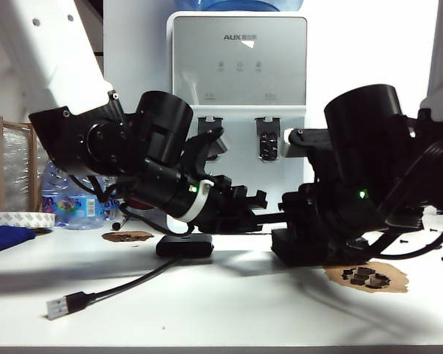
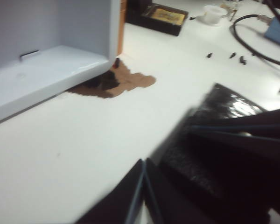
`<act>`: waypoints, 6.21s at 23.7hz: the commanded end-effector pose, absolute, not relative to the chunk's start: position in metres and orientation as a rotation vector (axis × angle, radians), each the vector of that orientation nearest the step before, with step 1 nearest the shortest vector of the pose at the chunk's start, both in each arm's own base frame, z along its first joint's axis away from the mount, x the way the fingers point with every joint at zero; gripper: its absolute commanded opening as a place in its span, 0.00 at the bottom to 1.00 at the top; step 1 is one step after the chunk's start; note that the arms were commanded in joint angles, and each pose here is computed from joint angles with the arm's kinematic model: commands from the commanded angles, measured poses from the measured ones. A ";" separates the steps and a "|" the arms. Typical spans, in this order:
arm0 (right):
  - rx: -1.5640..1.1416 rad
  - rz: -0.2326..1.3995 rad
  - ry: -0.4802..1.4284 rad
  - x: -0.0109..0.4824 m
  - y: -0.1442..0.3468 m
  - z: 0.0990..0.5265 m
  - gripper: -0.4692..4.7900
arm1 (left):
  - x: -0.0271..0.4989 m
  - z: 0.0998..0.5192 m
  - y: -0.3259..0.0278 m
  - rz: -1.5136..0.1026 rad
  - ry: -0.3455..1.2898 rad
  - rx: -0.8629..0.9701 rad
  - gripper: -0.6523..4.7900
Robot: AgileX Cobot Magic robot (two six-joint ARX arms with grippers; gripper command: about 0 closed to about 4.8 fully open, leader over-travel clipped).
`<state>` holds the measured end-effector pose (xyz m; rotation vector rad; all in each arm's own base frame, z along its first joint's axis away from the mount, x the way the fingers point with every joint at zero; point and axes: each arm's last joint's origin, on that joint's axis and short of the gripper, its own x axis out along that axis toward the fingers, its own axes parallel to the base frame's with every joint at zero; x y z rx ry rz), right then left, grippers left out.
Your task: Take the USB flash drive out of the black sponge and insert it into the slot on top of the black USB adpator box.
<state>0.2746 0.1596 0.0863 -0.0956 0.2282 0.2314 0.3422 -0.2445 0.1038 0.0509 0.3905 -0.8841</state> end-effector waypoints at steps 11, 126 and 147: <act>-0.081 0.411 0.160 0.271 0.168 0.100 0.09 | 0.340 0.112 -0.251 -1.002 0.332 0.014 0.11; -0.450 1.486 0.092 0.422 0.228 0.098 0.09 | 0.231 0.201 0.009 -0.752 0.382 0.303 0.11; -0.356 1.575 0.129 0.424 0.221 0.101 0.09 | 0.231 0.199 0.002 -0.780 0.387 0.303 0.11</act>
